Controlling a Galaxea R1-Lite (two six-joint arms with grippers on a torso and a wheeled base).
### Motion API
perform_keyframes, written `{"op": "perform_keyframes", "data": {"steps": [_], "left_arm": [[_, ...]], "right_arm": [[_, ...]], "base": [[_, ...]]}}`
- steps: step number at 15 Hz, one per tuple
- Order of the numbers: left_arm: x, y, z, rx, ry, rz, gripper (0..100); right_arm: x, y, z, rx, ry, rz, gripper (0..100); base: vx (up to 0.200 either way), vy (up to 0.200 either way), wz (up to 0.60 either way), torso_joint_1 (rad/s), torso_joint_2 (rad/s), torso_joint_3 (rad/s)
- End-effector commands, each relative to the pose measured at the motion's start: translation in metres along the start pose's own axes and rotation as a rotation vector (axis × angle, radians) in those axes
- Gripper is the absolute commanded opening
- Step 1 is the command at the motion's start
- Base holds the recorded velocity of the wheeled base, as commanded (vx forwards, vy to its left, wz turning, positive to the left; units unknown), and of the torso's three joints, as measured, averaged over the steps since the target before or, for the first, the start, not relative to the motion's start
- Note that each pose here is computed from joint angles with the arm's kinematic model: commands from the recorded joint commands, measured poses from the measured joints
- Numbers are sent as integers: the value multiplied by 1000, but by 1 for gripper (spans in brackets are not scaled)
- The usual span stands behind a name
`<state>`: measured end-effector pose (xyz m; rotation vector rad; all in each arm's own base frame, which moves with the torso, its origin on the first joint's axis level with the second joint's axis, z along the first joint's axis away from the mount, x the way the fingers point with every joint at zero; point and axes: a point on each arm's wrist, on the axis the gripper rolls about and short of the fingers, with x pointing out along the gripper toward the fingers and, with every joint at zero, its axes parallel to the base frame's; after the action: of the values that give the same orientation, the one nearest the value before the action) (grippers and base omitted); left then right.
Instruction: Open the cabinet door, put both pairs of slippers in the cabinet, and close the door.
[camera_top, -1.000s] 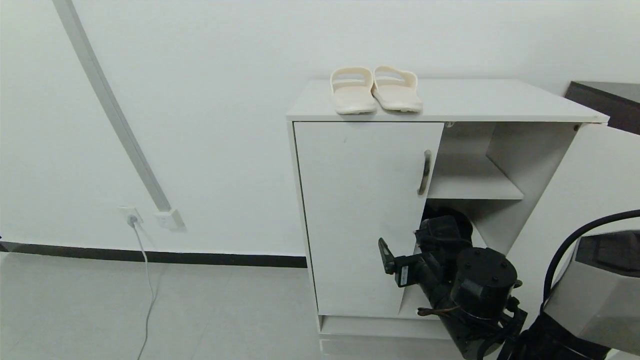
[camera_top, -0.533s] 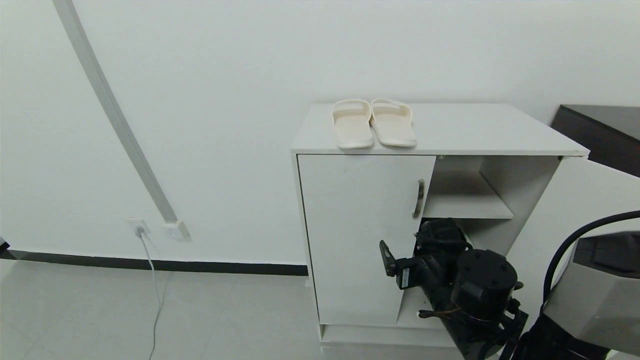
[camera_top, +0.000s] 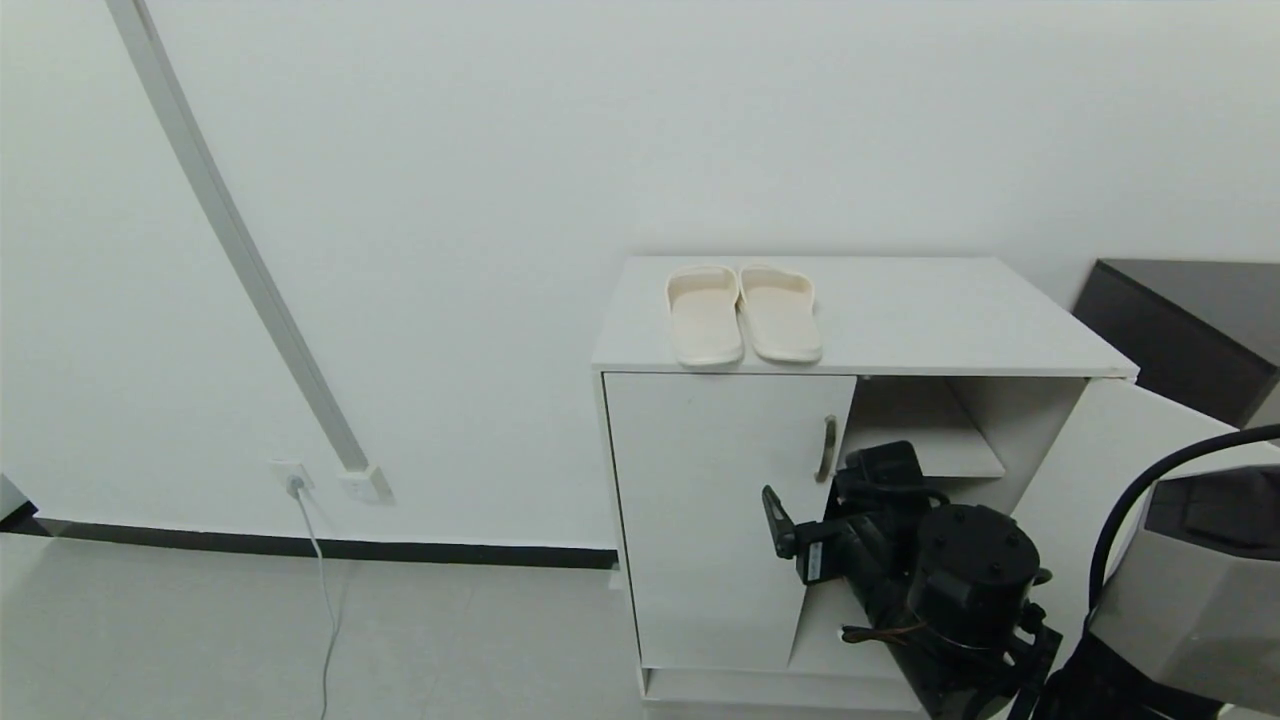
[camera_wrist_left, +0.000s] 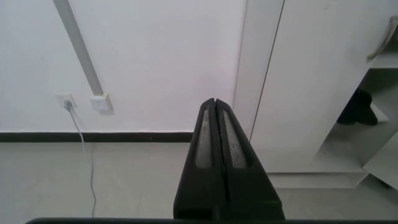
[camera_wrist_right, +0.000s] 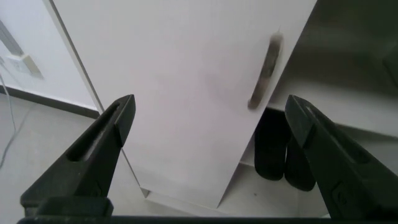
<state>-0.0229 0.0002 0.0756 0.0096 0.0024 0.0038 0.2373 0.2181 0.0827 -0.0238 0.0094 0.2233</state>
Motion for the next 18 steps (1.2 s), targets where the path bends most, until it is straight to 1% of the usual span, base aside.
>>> {"op": "perform_keyframes", "data": {"steps": [1,9,16,18], "left_arm": [[0,0,0,0,1,1,0],[0,0,0,0,1,1,0],[0,0,0,0,1,1,0],[0,0,0,0,1,-1,0]], "right_arm": [[-1,-1,0,-2,2,-2,100],[-4,-2,-5,-26,25,1,100],[-4,-3,-6,-26,27,11,100],[-2,-4,-5,-19,23,17,100]], "base": [[0,0,0,227,-549,-320],[0,0,0,249,-573,-328],[0,0,0,177,-392,-210],[0,0,0,76,-190,-102]]}}
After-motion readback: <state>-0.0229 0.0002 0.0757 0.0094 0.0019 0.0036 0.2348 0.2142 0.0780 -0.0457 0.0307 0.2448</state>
